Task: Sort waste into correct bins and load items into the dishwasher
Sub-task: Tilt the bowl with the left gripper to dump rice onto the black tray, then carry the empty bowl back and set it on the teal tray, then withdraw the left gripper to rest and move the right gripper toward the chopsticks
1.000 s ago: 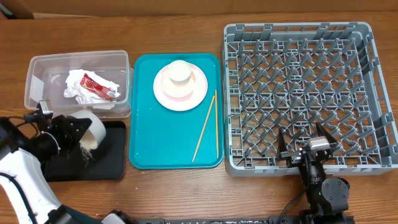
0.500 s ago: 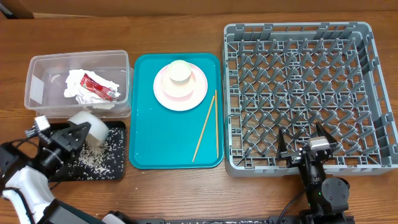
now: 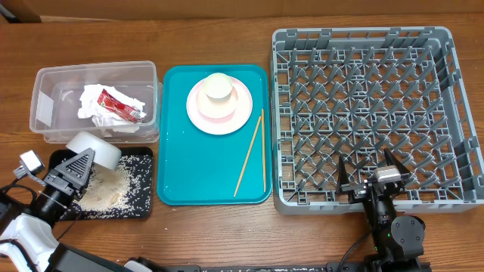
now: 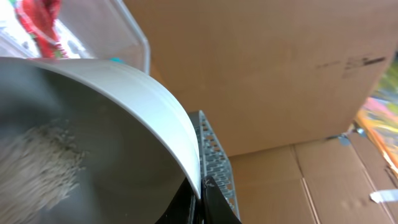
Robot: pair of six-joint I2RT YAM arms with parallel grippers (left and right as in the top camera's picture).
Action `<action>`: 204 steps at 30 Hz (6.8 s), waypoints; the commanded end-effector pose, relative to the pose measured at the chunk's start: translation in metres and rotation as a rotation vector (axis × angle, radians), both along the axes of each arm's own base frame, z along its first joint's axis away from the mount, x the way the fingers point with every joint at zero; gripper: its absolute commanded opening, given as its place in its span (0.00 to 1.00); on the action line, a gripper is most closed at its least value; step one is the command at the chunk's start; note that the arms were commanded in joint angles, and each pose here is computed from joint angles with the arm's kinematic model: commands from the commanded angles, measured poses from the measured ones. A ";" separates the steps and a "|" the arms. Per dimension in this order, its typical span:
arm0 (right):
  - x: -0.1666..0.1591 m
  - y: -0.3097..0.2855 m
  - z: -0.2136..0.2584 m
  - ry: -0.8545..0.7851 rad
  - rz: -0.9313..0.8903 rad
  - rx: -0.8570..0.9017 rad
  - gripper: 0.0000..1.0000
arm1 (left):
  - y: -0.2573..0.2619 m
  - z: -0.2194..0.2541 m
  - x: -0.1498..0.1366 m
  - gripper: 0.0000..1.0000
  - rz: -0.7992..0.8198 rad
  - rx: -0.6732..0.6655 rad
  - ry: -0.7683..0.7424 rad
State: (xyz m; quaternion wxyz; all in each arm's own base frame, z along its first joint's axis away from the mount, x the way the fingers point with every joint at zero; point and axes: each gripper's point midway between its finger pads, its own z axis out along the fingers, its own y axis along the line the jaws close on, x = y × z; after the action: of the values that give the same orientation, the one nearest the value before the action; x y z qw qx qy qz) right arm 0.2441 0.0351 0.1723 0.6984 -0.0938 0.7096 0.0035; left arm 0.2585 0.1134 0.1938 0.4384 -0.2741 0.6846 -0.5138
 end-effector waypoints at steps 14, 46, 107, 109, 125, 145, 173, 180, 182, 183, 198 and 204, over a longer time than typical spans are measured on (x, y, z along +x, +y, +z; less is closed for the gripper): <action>0.000 -0.002 -0.002 -0.003 -0.011 -0.003 1.00 | -0.009 0.016 -0.005 0.04 -0.023 -0.009 -0.106; 0.000 -0.002 -0.002 -0.003 -0.011 -0.003 1.00 | -0.024 -0.009 0.005 0.04 -0.070 -0.026 0.062; 0.000 -0.002 -0.002 -0.003 -0.011 -0.003 1.00 | -0.247 -0.135 0.018 0.04 -0.469 1.050 0.799; 0.000 -0.002 -0.002 -0.003 -0.011 -0.003 1.00 | -0.248 -0.141 0.020 0.04 -0.472 1.052 0.807; 0.000 -0.002 -0.002 -0.003 -0.011 -0.003 1.00 | -0.259 -0.126 0.053 0.41 -0.428 1.032 0.708; 0.000 -0.003 -0.002 -0.004 -0.019 -0.003 1.00 | -0.231 0.010 0.109 1.00 -0.241 1.169 0.561; -0.032 0.040 0.123 -0.215 0.293 0.286 1.00 | -0.220 0.005 0.102 1.00 -0.233 1.199 0.612; -0.011 0.050 0.170 0.008 0.301 0.281 1.00 | -0.220 0.005 0.102 1.00 -0.233 1.199 0.612; 0.000 0.061 0.179 0.101 0.345 0.280 1.00 | -0.220 0.005 0.102 1.00 -0.233 1.199 0.612; 0.007 0.069 0.182 0.157 0.383 0.281 1.00 | -0.220 0.005 0.102 1.00 -0.233 1.199 0.612; 0.059 0.240 0.099 0.640 0.920 0.325 1.00 | -0.220 0.005 0.102 1.00 -0.233 1.199 0.612; 0.068 0.249 0.057 0.762 0.894 0.328 1.00 | -0.220 0.005 0.102 1.00 -0.233 1.199 0.612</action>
State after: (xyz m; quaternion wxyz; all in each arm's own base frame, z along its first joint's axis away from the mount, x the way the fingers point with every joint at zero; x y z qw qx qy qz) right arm 0.3070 0.2861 0.2249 0.3314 -0.2741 0.7919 0.4335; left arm 0.3559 -0.1087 0.1919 0.2318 -0.0450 0.9717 0.0048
